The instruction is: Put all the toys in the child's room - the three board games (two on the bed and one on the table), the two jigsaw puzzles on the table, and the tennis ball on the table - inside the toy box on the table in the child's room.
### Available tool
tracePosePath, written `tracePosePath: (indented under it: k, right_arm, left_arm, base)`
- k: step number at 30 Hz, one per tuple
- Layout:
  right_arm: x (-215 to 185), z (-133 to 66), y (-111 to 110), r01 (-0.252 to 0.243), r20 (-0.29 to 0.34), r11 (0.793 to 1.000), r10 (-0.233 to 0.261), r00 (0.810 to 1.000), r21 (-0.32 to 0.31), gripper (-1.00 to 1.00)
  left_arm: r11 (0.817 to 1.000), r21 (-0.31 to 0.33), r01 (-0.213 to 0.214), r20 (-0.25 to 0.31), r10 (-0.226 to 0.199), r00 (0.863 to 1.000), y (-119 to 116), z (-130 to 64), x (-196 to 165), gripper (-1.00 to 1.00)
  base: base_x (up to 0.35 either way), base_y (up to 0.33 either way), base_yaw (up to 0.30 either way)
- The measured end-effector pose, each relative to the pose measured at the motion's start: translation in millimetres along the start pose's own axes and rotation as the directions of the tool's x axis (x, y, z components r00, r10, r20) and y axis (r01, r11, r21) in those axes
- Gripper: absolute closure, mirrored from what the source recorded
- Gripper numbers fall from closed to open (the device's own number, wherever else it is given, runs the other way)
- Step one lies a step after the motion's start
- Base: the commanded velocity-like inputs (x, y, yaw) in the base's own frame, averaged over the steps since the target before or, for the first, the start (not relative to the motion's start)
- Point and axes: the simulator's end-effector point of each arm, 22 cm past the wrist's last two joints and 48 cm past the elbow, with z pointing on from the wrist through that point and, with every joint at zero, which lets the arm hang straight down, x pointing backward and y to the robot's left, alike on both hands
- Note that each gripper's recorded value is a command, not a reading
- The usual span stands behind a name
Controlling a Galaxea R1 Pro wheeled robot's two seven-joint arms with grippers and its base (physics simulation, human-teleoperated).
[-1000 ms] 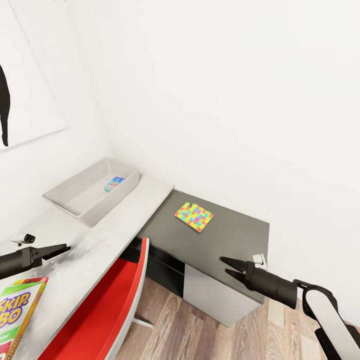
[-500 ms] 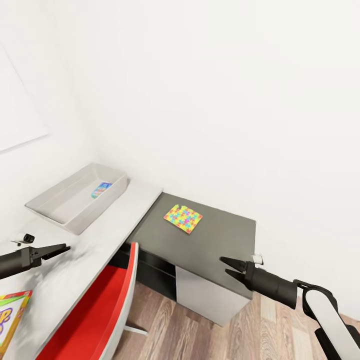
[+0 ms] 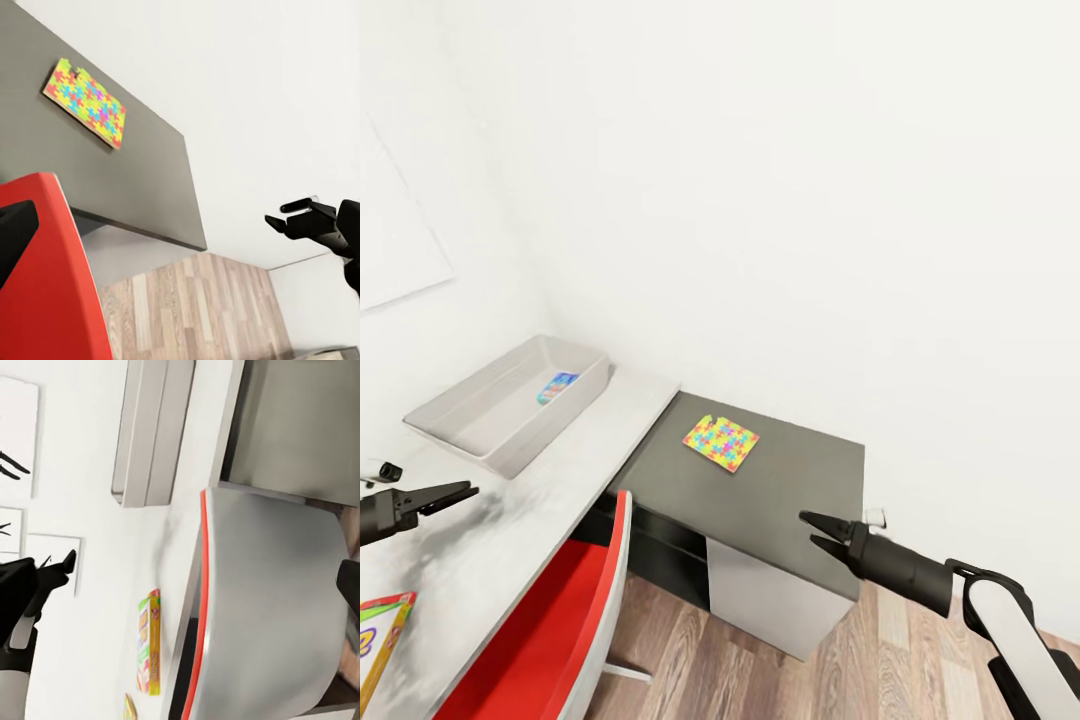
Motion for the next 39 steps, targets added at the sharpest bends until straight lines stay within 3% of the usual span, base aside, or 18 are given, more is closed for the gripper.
tracePosePath:
  k: [39]
  right_arm:
    - [-9.0,-7.5,27.2,0.056,0.041,0.998,-0.055,0.998,-0.029,-1.0]
  left_arm:
    - [0.999,0.02,-0.045,0.034,0.044,0.998,-27.7,-12.4,-15.1,-1.0]
  base:
    - [0.0,0.0,0.0]
